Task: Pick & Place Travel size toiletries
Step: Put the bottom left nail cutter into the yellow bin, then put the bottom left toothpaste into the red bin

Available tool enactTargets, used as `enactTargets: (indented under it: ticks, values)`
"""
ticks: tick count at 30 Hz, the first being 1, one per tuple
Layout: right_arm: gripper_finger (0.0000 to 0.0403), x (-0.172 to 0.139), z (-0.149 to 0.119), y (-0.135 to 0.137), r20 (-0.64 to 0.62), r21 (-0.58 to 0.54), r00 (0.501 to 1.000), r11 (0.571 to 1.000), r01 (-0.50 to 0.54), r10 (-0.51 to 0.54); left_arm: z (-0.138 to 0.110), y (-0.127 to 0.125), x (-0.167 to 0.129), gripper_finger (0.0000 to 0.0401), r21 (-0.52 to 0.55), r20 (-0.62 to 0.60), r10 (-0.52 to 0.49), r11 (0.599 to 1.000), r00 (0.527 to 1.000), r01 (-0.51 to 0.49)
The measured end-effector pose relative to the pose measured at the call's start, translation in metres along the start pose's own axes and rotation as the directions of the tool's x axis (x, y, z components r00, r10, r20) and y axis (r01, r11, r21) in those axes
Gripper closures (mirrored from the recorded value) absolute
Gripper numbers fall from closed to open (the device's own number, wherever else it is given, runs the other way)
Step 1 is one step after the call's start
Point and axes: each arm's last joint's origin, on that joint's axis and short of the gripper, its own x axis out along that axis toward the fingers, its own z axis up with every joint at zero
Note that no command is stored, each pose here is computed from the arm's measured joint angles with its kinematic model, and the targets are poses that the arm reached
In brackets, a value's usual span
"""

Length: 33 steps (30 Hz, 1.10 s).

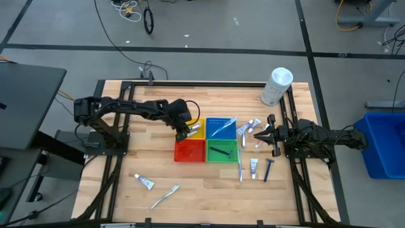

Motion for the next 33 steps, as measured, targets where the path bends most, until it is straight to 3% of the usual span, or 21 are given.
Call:
enactTargets:
  ticks: [14,33]
  values:
    - [0.0362,0.0000,0.0000,0.0000,0.000,0.000,1.000,1.000,0.000,0.000,0.0001,0.0016,0.0000,0.0312,-0.021,0.005,0.056,0.998,0.998,-0.056]
    - [0.0362,0.0000,0.0000,0.0000,0.000,0.000,1.000,1.000,0.000,0.000,0.0001,0.0015,-0.0001,0.0228,-0.009,0.005,0.053,0.999,0.999,-0.053]
